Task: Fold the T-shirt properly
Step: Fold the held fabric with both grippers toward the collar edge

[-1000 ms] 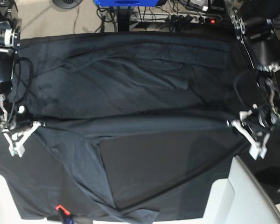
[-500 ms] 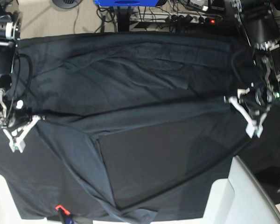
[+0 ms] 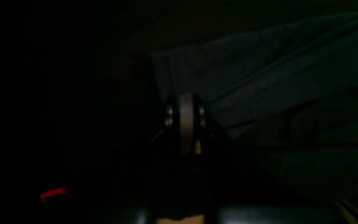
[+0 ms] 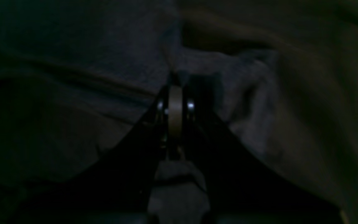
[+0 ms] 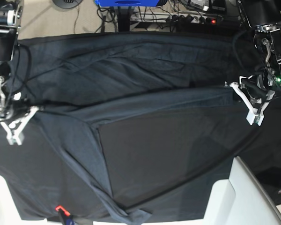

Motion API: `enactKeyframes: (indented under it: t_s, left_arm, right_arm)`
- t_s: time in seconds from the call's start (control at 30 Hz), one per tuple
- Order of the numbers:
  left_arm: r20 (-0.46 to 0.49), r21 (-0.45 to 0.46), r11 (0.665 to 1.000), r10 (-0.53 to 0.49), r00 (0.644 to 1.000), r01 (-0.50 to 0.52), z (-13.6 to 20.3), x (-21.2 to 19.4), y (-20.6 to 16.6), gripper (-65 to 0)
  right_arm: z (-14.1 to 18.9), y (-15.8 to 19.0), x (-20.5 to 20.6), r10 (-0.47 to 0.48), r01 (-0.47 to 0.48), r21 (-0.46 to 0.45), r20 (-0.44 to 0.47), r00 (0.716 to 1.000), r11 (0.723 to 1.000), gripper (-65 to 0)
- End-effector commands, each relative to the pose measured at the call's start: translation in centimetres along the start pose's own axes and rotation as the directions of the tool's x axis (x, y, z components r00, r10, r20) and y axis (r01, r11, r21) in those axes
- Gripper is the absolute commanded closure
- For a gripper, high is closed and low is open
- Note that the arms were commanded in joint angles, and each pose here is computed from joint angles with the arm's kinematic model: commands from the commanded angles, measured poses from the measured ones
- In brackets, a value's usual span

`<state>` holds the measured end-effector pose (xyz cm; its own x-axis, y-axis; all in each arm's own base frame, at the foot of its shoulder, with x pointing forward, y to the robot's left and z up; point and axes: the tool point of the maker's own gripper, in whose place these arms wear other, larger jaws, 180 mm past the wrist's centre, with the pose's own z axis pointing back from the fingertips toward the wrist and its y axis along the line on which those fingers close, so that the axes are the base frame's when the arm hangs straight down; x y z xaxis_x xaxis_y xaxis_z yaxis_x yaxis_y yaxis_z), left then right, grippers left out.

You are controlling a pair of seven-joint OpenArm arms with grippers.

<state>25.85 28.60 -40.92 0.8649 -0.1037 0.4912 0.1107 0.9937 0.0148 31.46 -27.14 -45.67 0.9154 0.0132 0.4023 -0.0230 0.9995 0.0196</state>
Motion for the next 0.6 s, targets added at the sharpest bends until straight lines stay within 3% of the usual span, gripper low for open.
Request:
enactKeyframes:
  t_s: [0.0,0.57]
  left_arm:
    - [0.032,0.008,0.999,-0.032,0.999,0.032,0.7,1.1,0.5,0.0]
    - [0.005,0.0,0.992,-0.127,0.992,0.127,2.2,-1.3,-0.7,0.0]
  right_arm:
    - [0.9,-1.2,1.3,0.0,0.001,-0.025,0.03,1.0,1.0,0.0]
    - [2.4,-1.6,-2.9,0.014,-0.014,-0.055,-0.01,1.0,0.998,0.0]
